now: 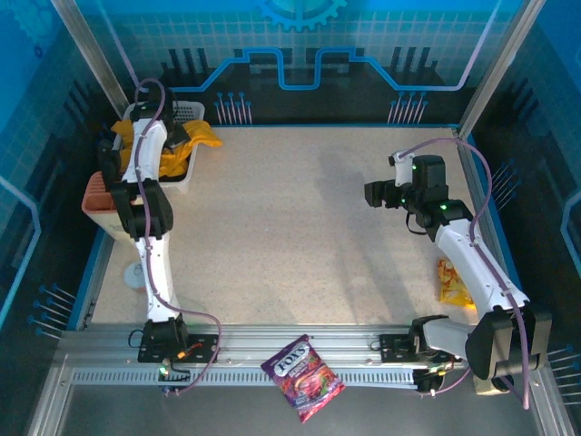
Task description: Fold and stack the t-shirts
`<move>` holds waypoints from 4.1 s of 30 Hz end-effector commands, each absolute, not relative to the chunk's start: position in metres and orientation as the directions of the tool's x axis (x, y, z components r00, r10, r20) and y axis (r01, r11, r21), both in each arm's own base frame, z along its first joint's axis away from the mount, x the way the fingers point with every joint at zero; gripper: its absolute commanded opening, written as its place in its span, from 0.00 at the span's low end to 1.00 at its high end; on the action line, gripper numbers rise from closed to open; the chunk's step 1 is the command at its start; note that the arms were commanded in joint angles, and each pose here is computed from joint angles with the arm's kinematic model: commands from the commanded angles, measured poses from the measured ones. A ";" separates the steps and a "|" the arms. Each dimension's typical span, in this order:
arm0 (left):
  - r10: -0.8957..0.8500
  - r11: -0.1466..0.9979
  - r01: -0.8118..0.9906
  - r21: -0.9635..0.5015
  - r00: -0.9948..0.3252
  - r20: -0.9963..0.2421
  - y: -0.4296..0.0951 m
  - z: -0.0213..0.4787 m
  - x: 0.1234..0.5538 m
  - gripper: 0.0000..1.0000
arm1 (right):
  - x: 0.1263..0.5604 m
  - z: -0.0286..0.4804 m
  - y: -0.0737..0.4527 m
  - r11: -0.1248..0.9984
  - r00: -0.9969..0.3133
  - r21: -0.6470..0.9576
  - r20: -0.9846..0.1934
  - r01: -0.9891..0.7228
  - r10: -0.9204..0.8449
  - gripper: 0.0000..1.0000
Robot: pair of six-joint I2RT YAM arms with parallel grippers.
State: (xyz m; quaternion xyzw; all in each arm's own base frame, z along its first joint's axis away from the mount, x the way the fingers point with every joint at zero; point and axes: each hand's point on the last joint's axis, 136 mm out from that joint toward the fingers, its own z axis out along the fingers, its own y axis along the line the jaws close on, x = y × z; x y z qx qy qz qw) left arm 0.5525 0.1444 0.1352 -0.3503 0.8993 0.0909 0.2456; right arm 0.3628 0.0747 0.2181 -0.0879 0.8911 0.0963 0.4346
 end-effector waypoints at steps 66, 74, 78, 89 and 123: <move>0.079 0.698 0.467 -0.543 -0.804 -0.589 -0.362 0.311 0.324 0.00 | 0.328 0.261 0.048 0.972 -0.475 0.170 -0.877 -0.164 0.073 0.92; 0.170 0.678 0.470 -0.565 -0.848 -0.502 -0.432 0.237 0.306 0.00 | 0.331 0.257 0.038 0.975 -0.490 0.184 -0.866 -0.124 0.101 0.93; 0.186 0.672 0.451 -0.588 -0.871 -0.455 -0.456 0.206 0.296 0.00 | 0.332 0.253 0.034 0.976 -0.499 0.192 -0.859 -0.105 0.116 0.93; 0.177 0.727 0.481 -0.490 -0.821 -0.543 -0.428 0.229 0.290 0.92 | 0.337 0.242 0.027 0.971 -0.550 0.226 -0.822 -0.075 0.149 0.93; -0.374 0.870 -0.477 0.128 -0.806 -0.459 -0.019 0.046 0.413 0.86 | 0.375 0.028 0.200 0.963 -0.954 0.217 -0.283 -0.161 -0.096 0.63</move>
